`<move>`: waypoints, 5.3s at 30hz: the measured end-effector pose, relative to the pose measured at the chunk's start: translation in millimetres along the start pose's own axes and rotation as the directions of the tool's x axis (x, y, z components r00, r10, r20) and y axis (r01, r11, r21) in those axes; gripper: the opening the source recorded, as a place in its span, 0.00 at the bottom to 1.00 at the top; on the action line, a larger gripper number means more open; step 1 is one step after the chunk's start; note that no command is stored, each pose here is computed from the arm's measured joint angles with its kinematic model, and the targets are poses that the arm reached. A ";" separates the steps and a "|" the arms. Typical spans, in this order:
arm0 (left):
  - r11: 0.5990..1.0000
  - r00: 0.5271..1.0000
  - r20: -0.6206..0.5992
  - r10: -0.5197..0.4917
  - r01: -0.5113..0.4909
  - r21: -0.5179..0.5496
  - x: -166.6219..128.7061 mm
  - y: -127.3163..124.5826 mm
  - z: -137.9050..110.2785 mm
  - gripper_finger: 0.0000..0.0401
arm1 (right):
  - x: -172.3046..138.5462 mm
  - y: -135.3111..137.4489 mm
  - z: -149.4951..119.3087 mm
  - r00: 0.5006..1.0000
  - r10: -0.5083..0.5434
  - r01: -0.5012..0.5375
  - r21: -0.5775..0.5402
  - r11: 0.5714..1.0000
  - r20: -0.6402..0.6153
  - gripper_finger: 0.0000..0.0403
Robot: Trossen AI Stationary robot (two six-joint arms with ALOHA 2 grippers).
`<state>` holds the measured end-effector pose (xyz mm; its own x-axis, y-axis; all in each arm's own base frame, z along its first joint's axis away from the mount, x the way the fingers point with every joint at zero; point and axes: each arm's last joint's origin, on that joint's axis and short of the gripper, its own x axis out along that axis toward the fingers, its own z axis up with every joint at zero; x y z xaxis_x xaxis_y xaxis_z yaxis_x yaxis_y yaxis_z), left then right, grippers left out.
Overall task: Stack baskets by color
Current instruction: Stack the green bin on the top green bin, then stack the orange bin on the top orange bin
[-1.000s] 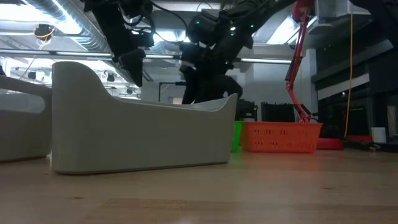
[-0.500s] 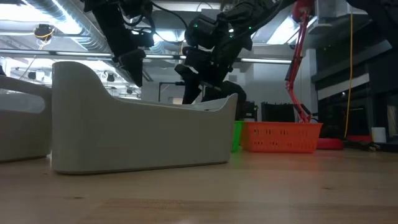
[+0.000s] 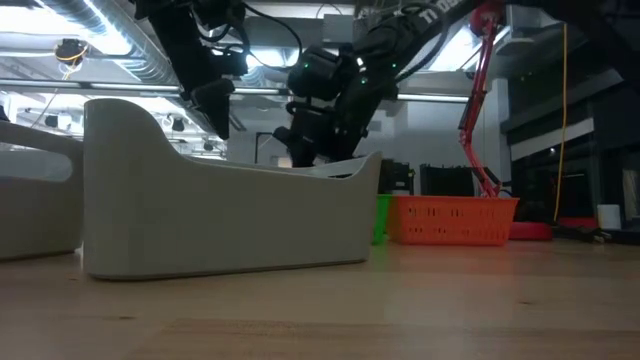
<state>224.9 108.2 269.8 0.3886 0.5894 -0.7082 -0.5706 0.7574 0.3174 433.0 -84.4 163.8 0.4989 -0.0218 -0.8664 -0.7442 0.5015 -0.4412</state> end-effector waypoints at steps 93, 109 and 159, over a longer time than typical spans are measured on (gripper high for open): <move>0.984 0.952 0.307 0.001 0.054 -0.170 -48.0 16.4 -111.7 0.10 | -139.6 -82.5 -198.5 0.947 -0.157 0.319 0.769 0.554 -0.280 0.30; 0.984 0.952 0.307 0.002 0.053 -0.170 -48.0 16.5 -111.7 0.10 | -70.5 -54.0 -189.9 0.784 -0.241 0.589 0.565 0.577 -0.572 0.30; 0.984 0.952 0.306 0.002 0.053 -0.169 -48.1 16.5 -111.8 0.10 | -82.3 -54.4 -182.3 0.870 -0.159 0.487 0.761 0.429 -0.468 0.30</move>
<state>116.0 60.9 238.6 0.5901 0.6483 -0.4811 -0.6636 0.7289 0.1685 351.5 -267.5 216.5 0.3443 -0.5031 -0.7927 0.2619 0.8623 -0.4334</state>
